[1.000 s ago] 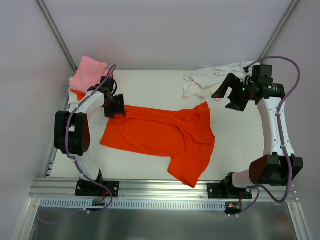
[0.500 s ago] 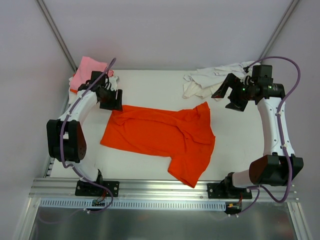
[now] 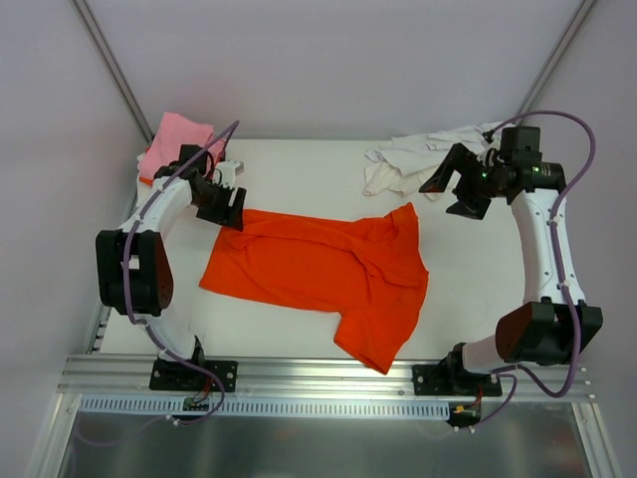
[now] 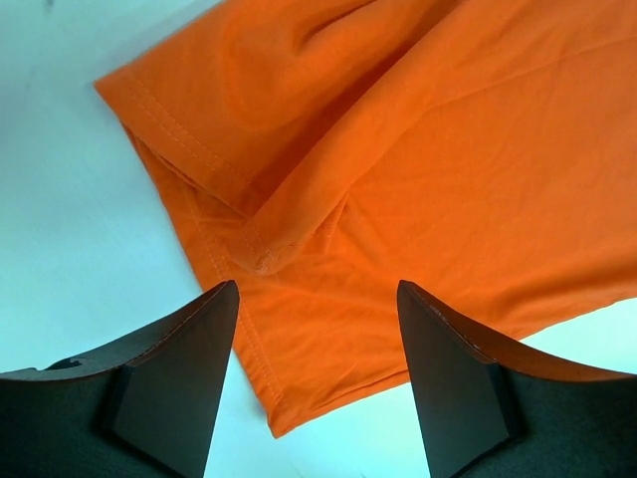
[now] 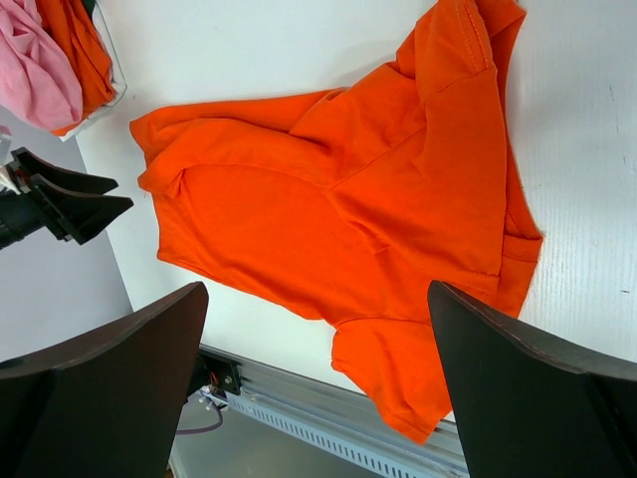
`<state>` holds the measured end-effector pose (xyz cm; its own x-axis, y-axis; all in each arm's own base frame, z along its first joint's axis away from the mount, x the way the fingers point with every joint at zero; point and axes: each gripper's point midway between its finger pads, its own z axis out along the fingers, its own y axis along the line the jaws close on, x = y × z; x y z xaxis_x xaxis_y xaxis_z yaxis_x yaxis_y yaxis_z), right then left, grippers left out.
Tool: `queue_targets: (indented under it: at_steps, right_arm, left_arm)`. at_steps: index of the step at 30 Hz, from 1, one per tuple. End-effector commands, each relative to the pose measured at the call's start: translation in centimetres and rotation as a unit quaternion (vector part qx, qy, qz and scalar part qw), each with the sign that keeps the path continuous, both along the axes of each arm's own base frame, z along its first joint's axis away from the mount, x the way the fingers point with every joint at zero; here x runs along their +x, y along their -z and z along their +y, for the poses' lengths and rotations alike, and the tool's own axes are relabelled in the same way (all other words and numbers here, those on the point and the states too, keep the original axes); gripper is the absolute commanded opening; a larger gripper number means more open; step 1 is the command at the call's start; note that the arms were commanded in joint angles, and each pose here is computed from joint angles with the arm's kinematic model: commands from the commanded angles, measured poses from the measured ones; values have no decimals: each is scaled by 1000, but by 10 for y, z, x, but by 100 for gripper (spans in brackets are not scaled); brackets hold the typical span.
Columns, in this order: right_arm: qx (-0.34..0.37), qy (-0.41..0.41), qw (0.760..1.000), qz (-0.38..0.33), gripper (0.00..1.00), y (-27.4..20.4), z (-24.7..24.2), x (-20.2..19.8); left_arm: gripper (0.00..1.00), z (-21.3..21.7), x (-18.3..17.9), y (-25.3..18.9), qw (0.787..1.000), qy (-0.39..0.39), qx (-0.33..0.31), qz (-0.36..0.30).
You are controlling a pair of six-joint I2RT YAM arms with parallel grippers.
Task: Fold and stack the t-shirts
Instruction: Fold the flattened tshirt in 1/3 of the way
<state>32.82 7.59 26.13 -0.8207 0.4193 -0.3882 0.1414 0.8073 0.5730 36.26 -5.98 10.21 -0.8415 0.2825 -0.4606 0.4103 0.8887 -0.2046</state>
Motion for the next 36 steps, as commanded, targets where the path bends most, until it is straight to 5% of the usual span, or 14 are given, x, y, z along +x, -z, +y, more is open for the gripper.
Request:
queue_targets:
  at_steps: [1, 19, 20, 24, 31, 36]
  right_arm:
    - [17, -7, 1000, -14, 99, -16, 7, 2]
    - [15, -8, 1000, -15, 100, -13, 8, -3]
    - [15, -8, 1000, -14, 99, -13, 8, -2]
    - [16, -8, 1000, -14, 99, -12, 8, -2]
    - [13, -7, 1000, -15, 99, -12, 8, -2]
    - [14, -8, 1000, -13, 99, -10, 8, -2]
  left_arm:
    - [66, -4, 2, 7, 1000, 23, -13, 11]
    - [58, -9, 16, 41, 999, 4, -19, 50]
    - [55, -9, 17, 41, 999, 3, -19, 49]
    - [0, -5, 17, 42, 999, -3, -7, 51]
    - [0, 4, 24, 41, 999, -19, 19, 44]
    - [0, 16, 51, -2, 995, -33, 87, -30]
